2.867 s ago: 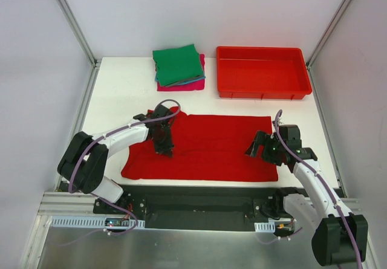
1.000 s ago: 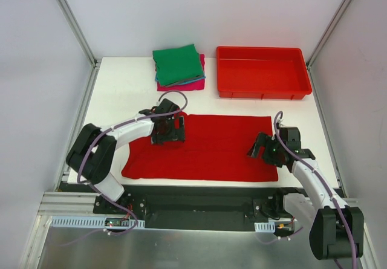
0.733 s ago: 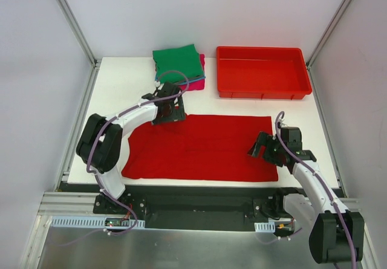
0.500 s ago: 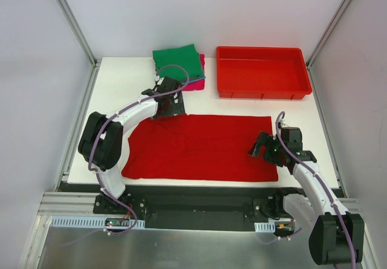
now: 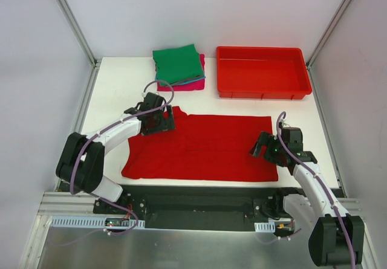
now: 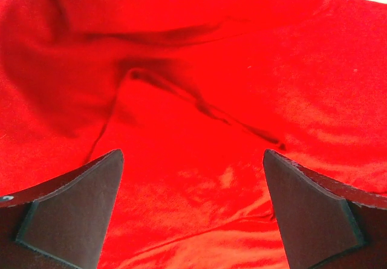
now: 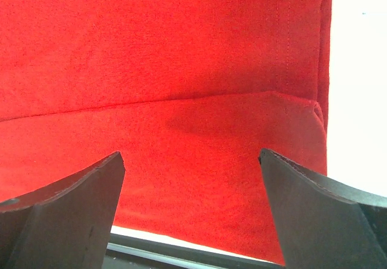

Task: Fold and stack the t-shirts
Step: Fold the flattened tshirt in 1/3 of the way, then grap the side of the flattened tshirt furthest away from the robot with both arms

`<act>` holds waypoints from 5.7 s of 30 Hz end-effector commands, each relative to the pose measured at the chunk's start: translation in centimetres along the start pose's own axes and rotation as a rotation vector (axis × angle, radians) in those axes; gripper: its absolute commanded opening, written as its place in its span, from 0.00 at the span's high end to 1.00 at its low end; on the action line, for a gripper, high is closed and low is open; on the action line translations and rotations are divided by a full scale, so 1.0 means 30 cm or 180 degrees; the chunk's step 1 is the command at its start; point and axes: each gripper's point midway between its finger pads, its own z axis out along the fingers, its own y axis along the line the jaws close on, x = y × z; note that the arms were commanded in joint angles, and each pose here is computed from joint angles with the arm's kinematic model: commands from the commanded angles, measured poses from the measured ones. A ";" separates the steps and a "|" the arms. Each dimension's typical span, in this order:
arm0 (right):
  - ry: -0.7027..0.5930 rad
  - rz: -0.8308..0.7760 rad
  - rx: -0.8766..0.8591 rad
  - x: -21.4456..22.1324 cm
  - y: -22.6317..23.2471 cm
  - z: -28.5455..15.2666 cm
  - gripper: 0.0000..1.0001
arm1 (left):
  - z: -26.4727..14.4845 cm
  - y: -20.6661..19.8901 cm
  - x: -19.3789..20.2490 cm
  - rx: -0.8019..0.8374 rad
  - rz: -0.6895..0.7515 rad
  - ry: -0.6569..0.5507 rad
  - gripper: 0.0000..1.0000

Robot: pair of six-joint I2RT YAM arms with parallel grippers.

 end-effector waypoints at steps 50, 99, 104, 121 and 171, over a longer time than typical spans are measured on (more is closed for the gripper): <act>-0.0073 -0.0004 0.0299 -0.013 -0.057 -0.013 0.04 | 0.185 -0.159 -0.637 -0.0232 0.0211 -0.0729 0.01; -0.0068 0.0011 0.0296 -0.015 -0.056 -0.007 0.04 | 0.438 0.049 -0.398 -0.0316 -0.0120 0.0533 0.63; -0.0090 0.0012 0.0286 -0.015 -0.055 -0.009 0.04 | 0.427 0.058 -0.361 -0.0584 0.0035 0.0525 0.63; -0.0119 -0.0006 0.0395 -0.023 -0.071 -0.024 0.04 | 0.354 0.064 -0.499 -0.0825 0.0052 0.0155 1.00; 0.0178 0.0283 0.1364 -0.607 -0.145 0.353 0.42 | 0.354 -0.146 -0.675 0.0120 0.0419 -0.0229 1.00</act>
